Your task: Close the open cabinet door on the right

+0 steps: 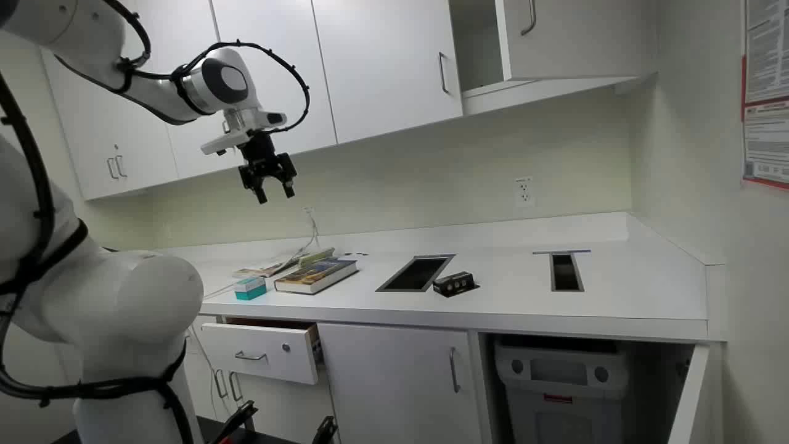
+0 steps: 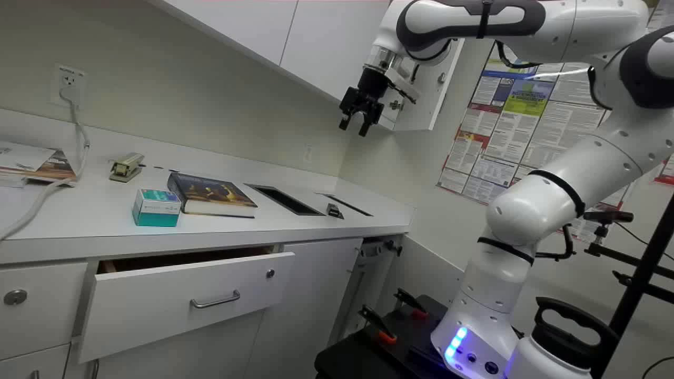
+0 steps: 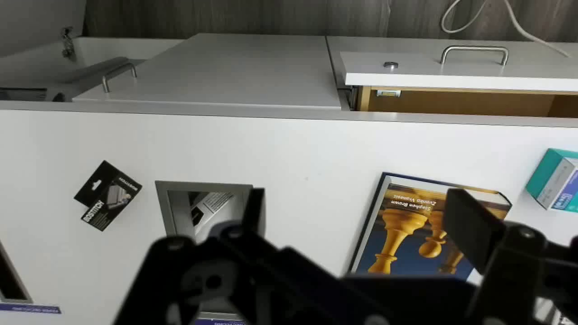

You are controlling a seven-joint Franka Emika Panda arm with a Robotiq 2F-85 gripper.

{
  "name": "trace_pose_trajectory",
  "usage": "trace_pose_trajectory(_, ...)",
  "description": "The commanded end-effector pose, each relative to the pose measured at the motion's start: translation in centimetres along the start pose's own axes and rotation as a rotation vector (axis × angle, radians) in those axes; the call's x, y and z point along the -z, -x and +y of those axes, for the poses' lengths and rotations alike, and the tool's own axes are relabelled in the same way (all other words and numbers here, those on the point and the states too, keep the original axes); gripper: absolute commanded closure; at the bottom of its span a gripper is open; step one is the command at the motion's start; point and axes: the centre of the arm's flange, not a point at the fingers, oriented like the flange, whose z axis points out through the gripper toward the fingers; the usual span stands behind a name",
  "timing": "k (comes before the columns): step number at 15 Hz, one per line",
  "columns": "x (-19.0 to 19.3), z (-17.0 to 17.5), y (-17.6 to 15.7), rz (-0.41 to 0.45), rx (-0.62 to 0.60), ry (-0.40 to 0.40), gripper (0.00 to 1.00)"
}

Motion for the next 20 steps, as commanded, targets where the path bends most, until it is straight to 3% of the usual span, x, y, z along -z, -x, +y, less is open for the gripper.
trace_pose_trajectory(1, 0.0, 0.0, 0.0, 0.0, 0.0, 0.0, 0.0)
trace_pose_trajectory(8, 0.0, 1.2, 0.0, 0.001, -0.031, -0.002, 0.0)
trace_pose_trajectory(16, -4.0, 12.2, 1.8, -0.086, -0.309, -0.023, 0.0)
trace_pose_trajectory(20, -7.3, 16.8, 3.7, -0.113, -0.514, 0.037, 0.0)
